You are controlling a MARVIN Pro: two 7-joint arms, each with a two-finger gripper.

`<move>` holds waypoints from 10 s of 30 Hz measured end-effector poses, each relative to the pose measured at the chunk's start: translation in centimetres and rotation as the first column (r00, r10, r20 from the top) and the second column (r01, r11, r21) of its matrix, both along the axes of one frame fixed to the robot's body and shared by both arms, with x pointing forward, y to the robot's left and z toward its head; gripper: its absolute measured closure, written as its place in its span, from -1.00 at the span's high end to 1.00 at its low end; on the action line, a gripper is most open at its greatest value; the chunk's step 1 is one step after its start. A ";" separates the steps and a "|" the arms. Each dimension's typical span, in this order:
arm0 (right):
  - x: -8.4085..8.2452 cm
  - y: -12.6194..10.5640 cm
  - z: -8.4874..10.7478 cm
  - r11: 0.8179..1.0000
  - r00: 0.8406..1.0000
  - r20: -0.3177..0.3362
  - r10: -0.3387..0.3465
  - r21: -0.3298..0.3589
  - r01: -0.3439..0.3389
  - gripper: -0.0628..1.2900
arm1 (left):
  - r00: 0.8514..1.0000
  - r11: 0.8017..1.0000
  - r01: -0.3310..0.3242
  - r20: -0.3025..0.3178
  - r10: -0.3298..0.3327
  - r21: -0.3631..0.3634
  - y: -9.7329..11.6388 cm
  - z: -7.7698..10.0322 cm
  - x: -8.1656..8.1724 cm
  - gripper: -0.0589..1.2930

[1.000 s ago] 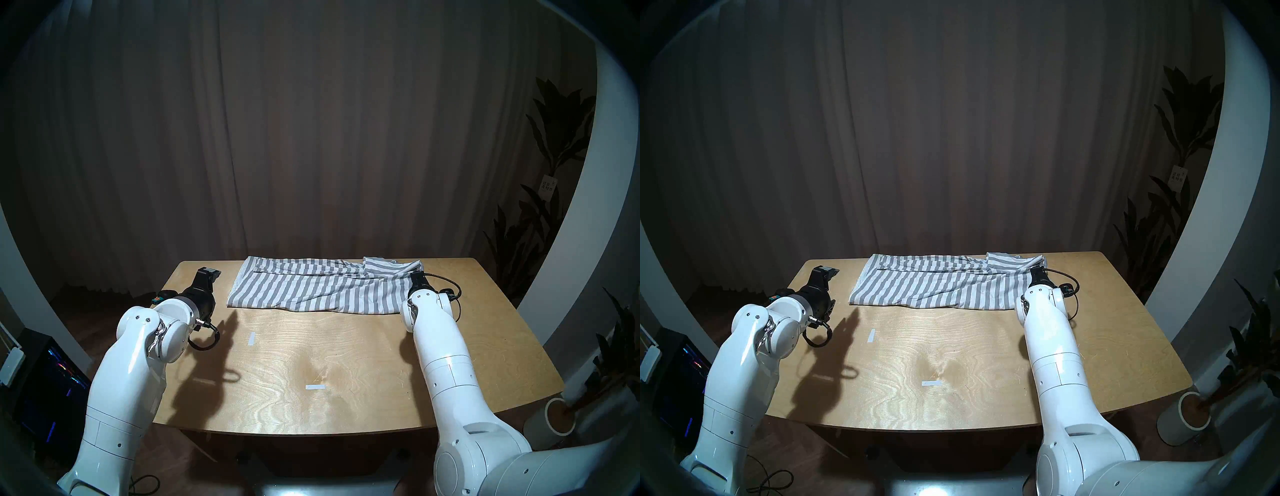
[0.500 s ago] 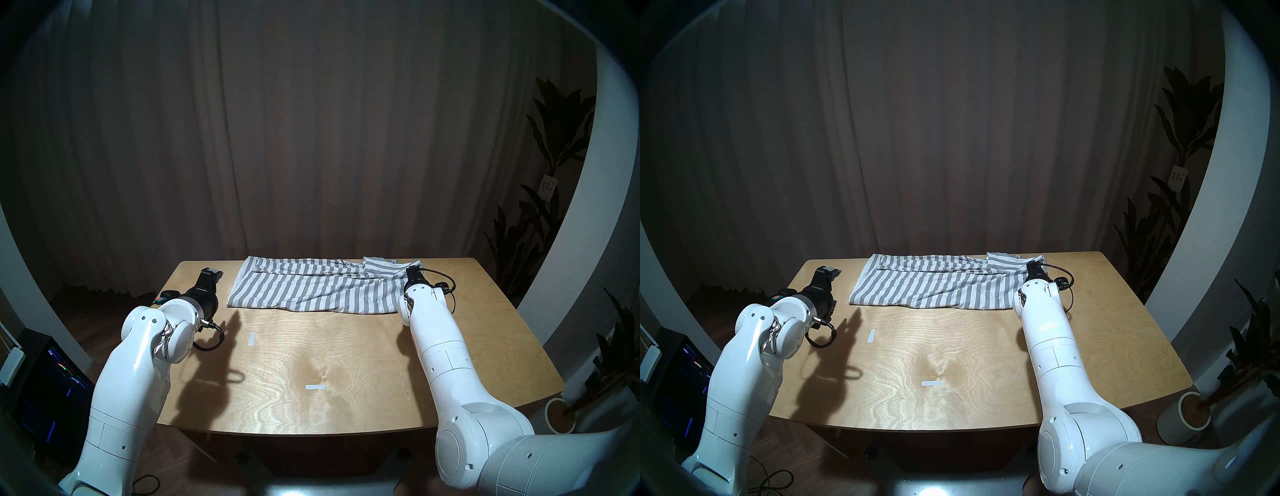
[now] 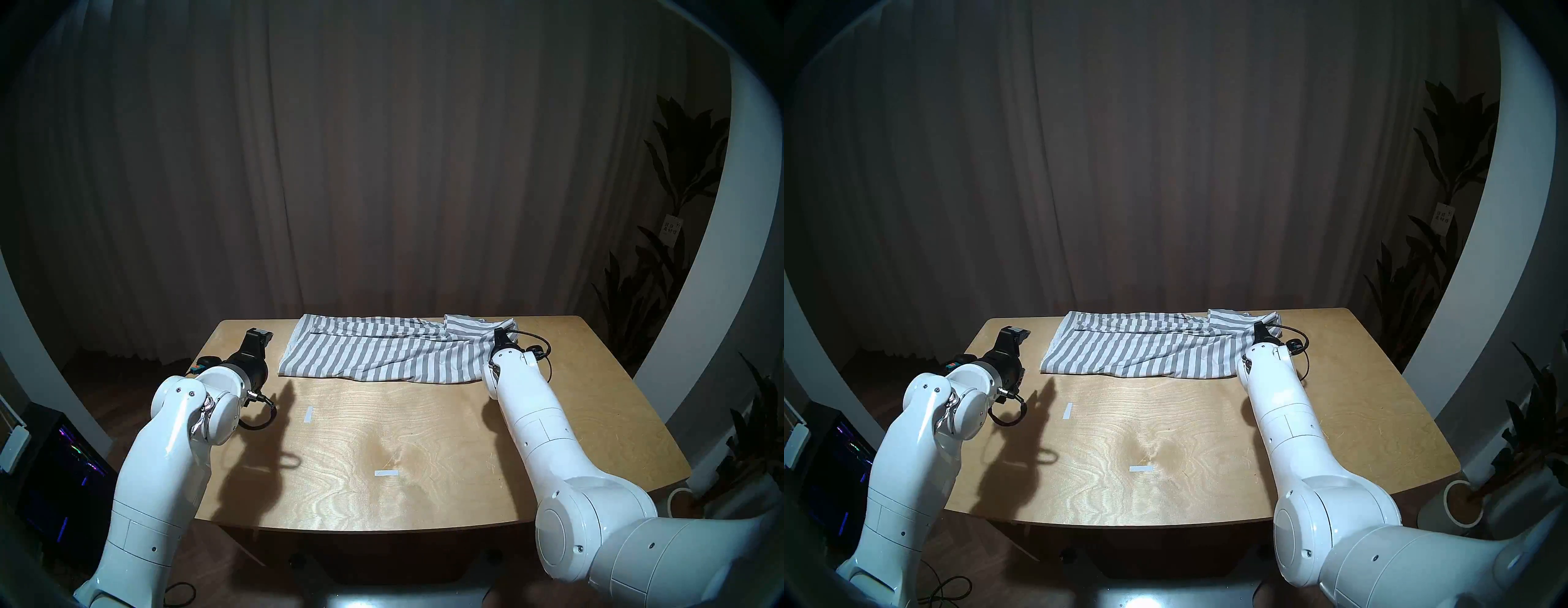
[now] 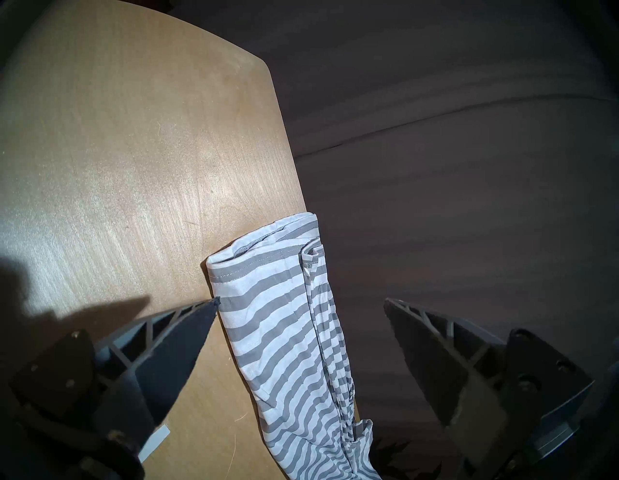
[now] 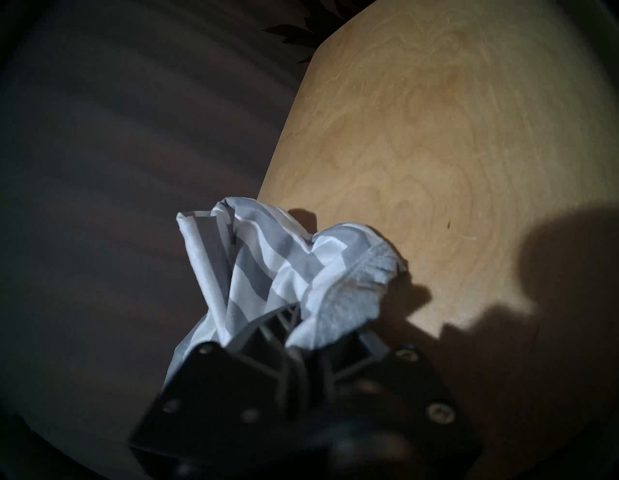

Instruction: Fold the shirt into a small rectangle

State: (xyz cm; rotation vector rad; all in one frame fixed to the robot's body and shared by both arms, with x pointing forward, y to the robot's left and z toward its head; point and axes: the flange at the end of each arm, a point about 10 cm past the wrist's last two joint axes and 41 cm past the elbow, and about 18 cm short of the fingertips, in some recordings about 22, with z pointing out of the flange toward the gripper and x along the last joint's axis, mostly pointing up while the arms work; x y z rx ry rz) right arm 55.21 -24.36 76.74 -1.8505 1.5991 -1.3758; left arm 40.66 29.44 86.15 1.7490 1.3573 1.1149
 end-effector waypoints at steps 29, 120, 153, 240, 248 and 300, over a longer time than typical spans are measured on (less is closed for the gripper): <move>-0.9 1.9 1.5 0.995 0.984 0.145 0.103 -0.012 -0.103 -0.93 | 0.999 0.999 -0.042 0.009 0.042 -0.033 0.1 -0.1 -0.9 0.94; 1.8 33.5 9.1 0.771 0.757 0.179 0.629 -0.019 -0.636 -0.94 | 0.843 0.838 -0.536 -0.015 0.537 -0.102 8.8 -3.6 -13.0 0.94; -0.4 37.4 8.7 0.619 0.605 0.161 0.780 -0.054 -0.784 -0.95 | 0.754 0.750 -0.656 -0.054 0.654 -0.087 10.9 -5.1 -16.4 0.94; 5.5 22.4 6.4 0.805 0.794 0.136 0.593 -0.092 -0.586 0.88 | 0.864 0.865 -0.493 0.067 0.500 -0.094 6.4 -2.3 -12.3 0.94; 6.4 18.4 6.3 0.837 0.819 0.172 0.548 -0.104 -0.538 0.88 | 0.917 0.930 -0.356 0.159 0.366 -0.091 3.5 -0.2 -9.6 0.94; 6.1 5.9 6.1 0.579 0.690 0.204 0.694 -0.728 -0.368 0.88 | 0.900 0.703 0.132 0.212 -0.380 0.699 -5.5 2.3 -1.2 0.94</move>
